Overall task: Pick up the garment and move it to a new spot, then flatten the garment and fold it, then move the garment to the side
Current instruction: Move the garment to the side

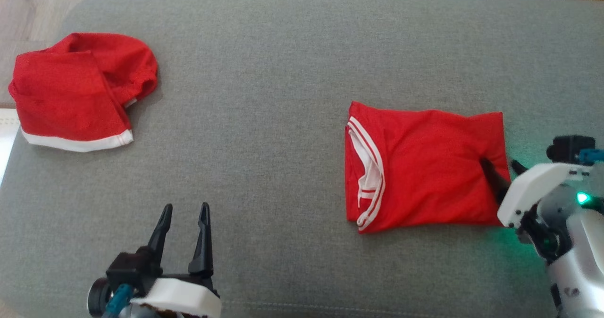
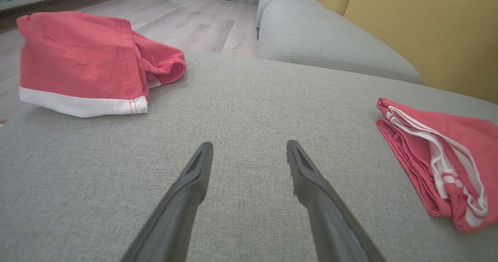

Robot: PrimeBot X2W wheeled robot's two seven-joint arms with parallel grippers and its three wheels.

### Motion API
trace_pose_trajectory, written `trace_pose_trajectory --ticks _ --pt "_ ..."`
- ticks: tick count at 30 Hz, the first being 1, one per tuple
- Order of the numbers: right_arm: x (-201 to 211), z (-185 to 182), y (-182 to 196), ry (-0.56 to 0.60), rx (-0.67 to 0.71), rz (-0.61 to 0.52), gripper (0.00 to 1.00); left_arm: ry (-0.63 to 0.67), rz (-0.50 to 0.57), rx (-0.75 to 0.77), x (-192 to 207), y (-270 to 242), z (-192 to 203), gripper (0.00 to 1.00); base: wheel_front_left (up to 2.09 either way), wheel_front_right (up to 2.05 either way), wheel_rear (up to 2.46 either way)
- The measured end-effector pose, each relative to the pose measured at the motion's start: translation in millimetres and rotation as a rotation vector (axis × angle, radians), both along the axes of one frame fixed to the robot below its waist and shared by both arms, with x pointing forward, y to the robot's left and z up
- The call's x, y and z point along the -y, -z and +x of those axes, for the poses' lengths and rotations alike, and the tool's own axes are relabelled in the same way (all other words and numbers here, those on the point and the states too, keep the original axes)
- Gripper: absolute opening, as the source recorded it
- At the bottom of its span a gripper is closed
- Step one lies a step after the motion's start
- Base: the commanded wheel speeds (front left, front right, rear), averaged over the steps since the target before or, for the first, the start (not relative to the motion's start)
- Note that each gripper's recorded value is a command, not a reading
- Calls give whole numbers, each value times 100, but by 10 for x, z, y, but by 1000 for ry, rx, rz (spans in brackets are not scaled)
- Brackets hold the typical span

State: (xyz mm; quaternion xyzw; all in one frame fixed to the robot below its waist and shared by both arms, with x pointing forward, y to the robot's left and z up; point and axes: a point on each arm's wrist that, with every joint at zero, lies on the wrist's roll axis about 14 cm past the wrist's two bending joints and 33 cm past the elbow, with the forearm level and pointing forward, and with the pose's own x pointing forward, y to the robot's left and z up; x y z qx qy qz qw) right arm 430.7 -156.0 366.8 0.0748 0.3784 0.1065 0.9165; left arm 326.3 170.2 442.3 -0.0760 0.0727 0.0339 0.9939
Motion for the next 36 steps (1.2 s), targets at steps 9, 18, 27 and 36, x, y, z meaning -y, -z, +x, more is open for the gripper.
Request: trace_pose_trajectory --ticks 9,18,27,36 --pt "133 204 -280 77 99 93 0 60 -9 2 168 17 178 100 0 0 0" --pt "1423 782 -683 304 291 -161 0 265 0 53 683 39 754 100 0 0 0" --pt "2672 768 -660 516 265 -451 0 340 -10 -29 886 462 926 100 0 0 0" --pt "3043 923 -920 530 355 -670 100 271 19 -52 629 529 916 100 0 0 0"
